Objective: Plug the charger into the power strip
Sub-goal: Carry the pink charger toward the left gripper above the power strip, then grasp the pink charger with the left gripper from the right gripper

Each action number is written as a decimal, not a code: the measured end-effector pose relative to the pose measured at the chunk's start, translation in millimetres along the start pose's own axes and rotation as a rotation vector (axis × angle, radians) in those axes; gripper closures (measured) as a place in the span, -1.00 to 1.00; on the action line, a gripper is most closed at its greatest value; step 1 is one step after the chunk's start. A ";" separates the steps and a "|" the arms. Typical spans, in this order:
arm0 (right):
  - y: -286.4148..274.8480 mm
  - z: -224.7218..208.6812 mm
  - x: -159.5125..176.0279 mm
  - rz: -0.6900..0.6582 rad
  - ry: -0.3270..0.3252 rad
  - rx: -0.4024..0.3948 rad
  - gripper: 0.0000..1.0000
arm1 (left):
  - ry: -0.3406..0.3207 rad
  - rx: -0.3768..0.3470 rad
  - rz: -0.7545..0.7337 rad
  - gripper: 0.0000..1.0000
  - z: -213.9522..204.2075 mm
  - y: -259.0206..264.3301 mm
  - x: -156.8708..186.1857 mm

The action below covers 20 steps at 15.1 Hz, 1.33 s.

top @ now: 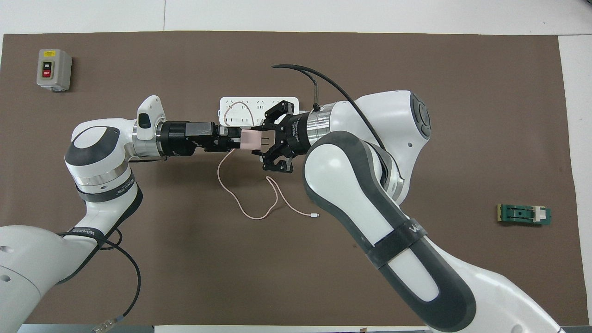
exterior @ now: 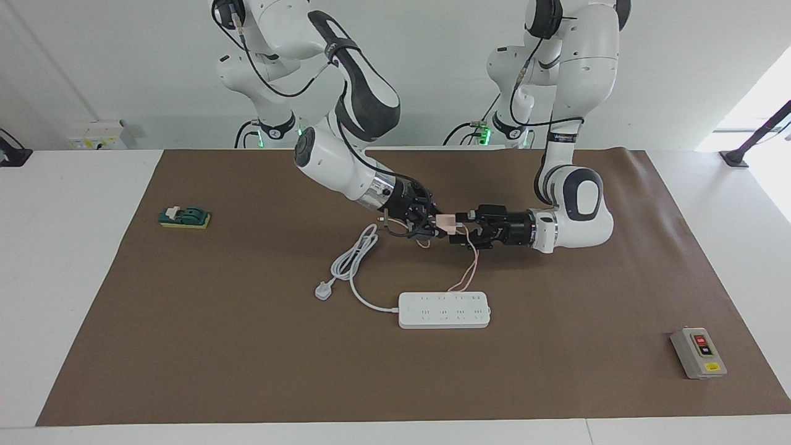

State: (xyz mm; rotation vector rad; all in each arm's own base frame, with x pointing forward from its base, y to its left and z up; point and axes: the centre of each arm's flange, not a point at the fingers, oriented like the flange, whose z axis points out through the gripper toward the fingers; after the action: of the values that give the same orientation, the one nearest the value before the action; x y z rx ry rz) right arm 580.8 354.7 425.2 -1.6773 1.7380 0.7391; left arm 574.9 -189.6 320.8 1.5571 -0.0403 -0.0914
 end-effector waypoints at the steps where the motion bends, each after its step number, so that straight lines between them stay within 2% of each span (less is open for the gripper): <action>1: 0.0 0.0 -0.1 0.000 0.000 0.000 0.00 | 0.001 0.000 0.004 -1.00 -0.5 1.5 1.1; 20: -2.0 -3.0 -4.9 0.002 -0.008 0.007 0.00 | 0.027 0.032 0.028 -1.00 -3.6 22.7 7.3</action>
State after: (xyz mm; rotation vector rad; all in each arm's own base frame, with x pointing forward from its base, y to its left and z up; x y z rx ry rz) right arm 582.8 355.6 430.9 -1.6662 1.7352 0.7388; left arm 583.3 -186.4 343.3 1.5890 -0.0418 -0.0477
